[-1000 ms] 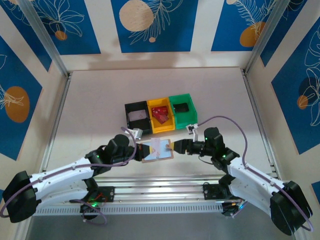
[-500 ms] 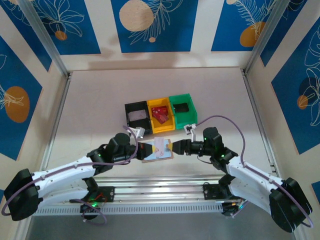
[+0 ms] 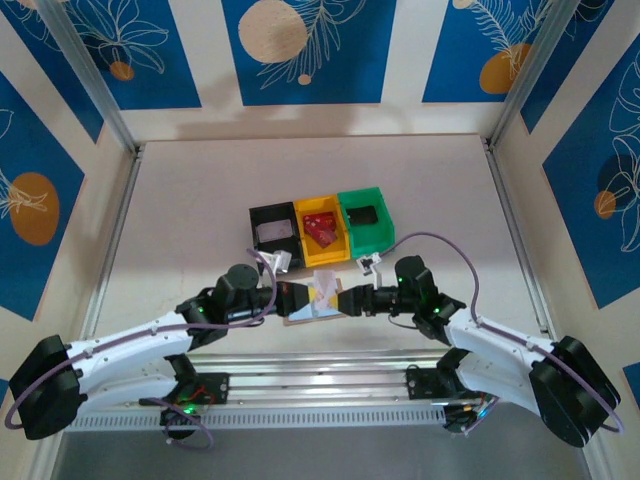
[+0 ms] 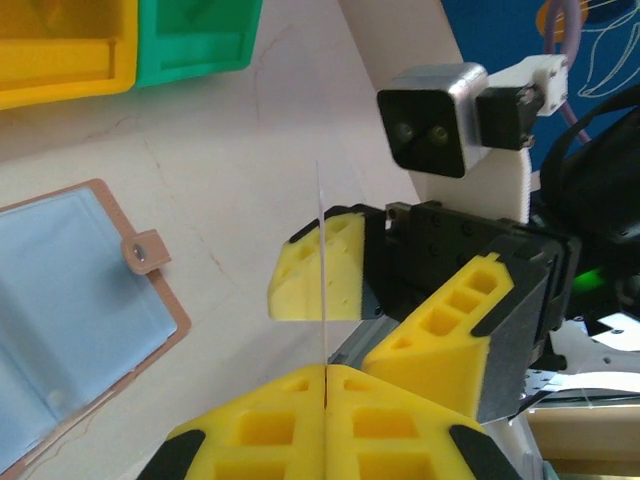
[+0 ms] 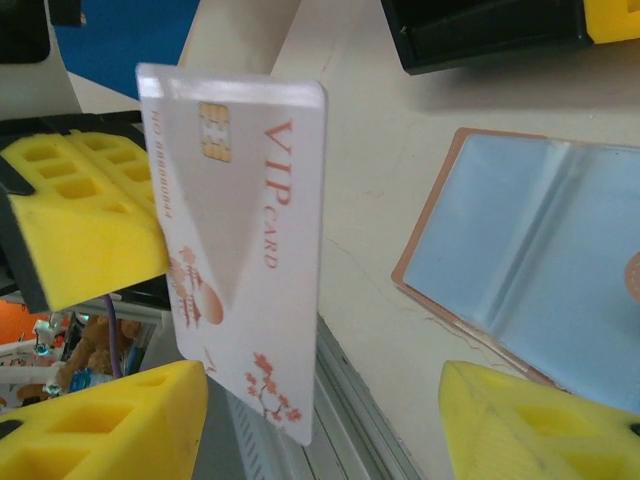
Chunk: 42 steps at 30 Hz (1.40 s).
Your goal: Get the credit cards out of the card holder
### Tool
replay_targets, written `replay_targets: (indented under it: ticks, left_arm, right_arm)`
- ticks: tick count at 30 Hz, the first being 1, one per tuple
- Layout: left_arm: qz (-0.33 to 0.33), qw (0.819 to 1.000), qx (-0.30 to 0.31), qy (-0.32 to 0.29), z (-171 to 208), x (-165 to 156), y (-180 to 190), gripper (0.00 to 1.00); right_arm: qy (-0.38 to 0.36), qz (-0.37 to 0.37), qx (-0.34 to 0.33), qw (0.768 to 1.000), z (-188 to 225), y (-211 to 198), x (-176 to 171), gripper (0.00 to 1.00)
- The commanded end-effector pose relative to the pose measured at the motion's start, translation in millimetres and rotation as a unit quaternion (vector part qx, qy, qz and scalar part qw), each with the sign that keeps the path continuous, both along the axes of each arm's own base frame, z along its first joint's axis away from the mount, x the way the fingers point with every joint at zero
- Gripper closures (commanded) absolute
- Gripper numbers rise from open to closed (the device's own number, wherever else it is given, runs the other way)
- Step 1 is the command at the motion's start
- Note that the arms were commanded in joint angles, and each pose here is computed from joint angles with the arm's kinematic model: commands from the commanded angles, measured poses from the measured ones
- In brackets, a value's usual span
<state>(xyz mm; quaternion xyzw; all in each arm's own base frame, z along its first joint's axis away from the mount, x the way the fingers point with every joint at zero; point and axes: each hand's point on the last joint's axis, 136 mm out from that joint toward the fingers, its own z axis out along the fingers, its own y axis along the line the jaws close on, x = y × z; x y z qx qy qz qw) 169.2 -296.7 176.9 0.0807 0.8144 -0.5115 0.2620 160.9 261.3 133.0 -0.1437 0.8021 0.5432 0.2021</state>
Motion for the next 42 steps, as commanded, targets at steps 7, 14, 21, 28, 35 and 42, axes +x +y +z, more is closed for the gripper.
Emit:
replay_targets:
  ticks: [7, 14, 21, 28, 35, 42]
  left_arm:
    - [-0.008, 1.000, -0.025, 0.008, 2.8, -0.5, -5.1, 1.00]
    - [-0.007, 1.000, -0.024, 0.012, -0.6, -0.1, -5.4, 1.00]
    - [-0.007, 1.000, -0.024, 0.014, -2.7, 0.1, -6.0, 1.00]
    - [-0.007, 1.000, -0.021, 0.016, -5.8, 0.4, -6.5, 1.00]
    - [0.008, 1.000, -0.006, 0.005, -8.0, 2.9, 1.3, 1.00]
    - [0.032, 0.999, 0.031, -0.025, -4.2, 8.4, 20.6, 0.68]
  right_arm:
    - [-0.041, 0.021, 0.025, 0.999, 22.9, 9.3, -0.3, 0.46]
    - [-0.053, 0.016, 0.032, 0.998, 29.9, 7.0, -1.3, 0.61]
    - [-0.056, 0.014, 0.034, 0.998, 30.1, 5.2, -2.8, 0.68]
    - [-0.061, 0.014, 0.035, 0.997, 31.6, 4.7, -3.0, 0.78]
    - [-0.065, 0.010, 0.029, 0.997, 30.8, 2.7, -2.3, 1.00]
    - [-0.062, 0.010, 0.024, 0.998, 29.0, 0.1, -2.6, 1.00]
